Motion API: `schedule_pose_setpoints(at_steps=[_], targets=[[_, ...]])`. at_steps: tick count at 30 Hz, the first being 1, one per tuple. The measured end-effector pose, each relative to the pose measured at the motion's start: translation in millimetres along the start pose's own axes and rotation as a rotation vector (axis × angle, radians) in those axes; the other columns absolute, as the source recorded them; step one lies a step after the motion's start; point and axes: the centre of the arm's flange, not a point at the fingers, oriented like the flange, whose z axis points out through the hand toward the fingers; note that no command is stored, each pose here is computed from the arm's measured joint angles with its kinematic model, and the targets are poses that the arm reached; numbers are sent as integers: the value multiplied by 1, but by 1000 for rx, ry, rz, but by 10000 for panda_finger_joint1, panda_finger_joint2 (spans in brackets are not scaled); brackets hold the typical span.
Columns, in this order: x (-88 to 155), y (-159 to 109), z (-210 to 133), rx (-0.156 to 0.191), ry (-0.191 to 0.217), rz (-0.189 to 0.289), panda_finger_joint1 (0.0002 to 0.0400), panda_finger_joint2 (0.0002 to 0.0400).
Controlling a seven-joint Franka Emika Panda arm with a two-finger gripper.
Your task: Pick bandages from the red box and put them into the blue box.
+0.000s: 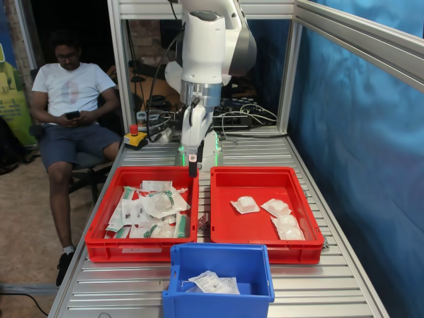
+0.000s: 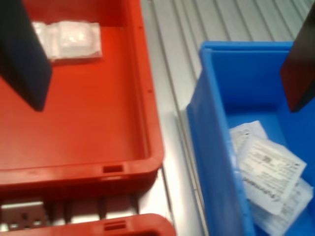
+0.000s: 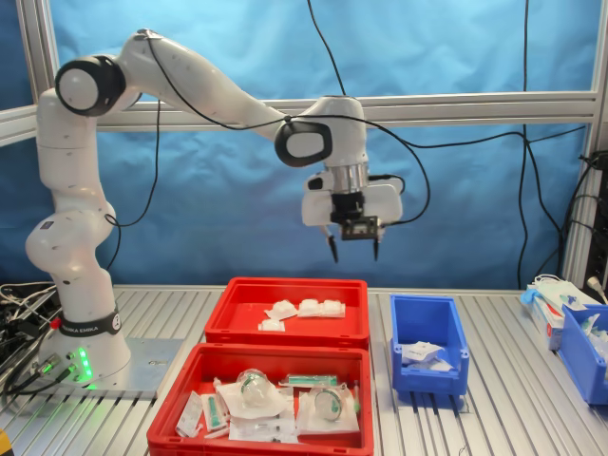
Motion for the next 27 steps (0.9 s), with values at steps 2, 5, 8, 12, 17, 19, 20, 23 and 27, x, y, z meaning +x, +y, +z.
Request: schedule_pose_setpoints(at_steps=[2,5,8,12,17,19,20,23,27], targets=[[10,7,-8,-12,22,-3,400,400],[14,12,-16,-15,27,-6,400,400],[18,17,-26,-15,27,-10,400,400],[23,22,-33,-15,30,-15,400,400],[27,26,-30,-22,42,-17,400,400],[28,27,-28,-25,48,-18,400,400],[29,28,-27,-27,50,-18,400,400],[31,29,-23,-32,59,-18,400,400],[34,31,-16,-41,72,-19,400,400]])
